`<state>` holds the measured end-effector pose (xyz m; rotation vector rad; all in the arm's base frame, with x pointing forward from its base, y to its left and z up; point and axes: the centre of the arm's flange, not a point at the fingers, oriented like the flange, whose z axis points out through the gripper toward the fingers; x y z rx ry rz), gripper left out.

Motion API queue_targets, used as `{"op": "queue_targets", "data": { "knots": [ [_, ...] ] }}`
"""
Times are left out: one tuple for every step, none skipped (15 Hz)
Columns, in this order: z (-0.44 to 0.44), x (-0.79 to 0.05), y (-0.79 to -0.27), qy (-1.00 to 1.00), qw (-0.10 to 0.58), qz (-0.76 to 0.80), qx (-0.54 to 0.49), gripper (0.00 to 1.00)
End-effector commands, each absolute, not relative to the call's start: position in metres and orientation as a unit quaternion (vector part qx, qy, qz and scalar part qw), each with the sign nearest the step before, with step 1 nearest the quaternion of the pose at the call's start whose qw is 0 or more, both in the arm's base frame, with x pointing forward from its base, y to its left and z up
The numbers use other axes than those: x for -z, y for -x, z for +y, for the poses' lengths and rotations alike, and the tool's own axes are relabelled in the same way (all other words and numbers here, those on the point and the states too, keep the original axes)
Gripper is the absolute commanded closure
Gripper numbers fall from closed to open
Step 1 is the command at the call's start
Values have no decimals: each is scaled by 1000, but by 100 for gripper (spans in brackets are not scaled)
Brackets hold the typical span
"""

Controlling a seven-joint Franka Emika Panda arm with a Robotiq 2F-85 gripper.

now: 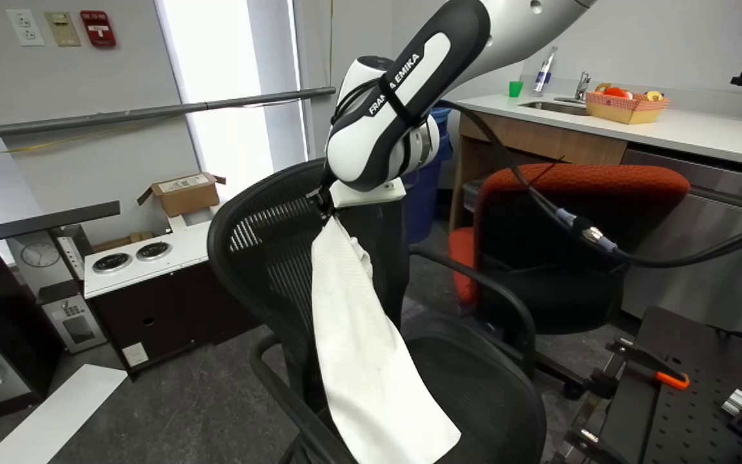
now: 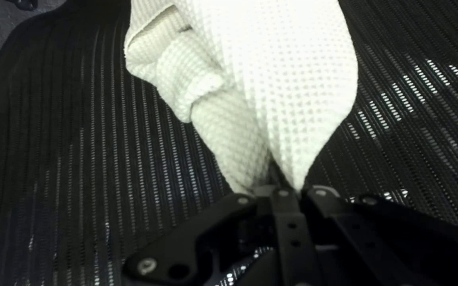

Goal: Take the towel from the seat and hang it on the backrest of the chair

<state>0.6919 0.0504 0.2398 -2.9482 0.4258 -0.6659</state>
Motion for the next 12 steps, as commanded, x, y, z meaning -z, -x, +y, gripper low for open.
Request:
{"op": "queue_targets", "data": {
  "knots": [
    [50,-238,-691,965,44,139,216,96],
    [50,-238,-691,965,44,139,216,96],
    [50,-237,-690,966,44,139,215,96],
    [50,-237,-690,966,44,139,215,96],
    [50,-237,-690,966,44,139,215,96],
    [50,-237,-690,966,44,139,215,96],
    [50,-237,-690,966,44,139,215,96],
    [50,-237,-690,966,44,139,215,96],
    [50,-237,-690,966,44,139,215,96],
    [50,-237,-690,966,44,139,215,99],
    [53,-243,-690,965,48,137,220,99],
    [56,-252,-692,963,54,134,229,99]
  ]
}}
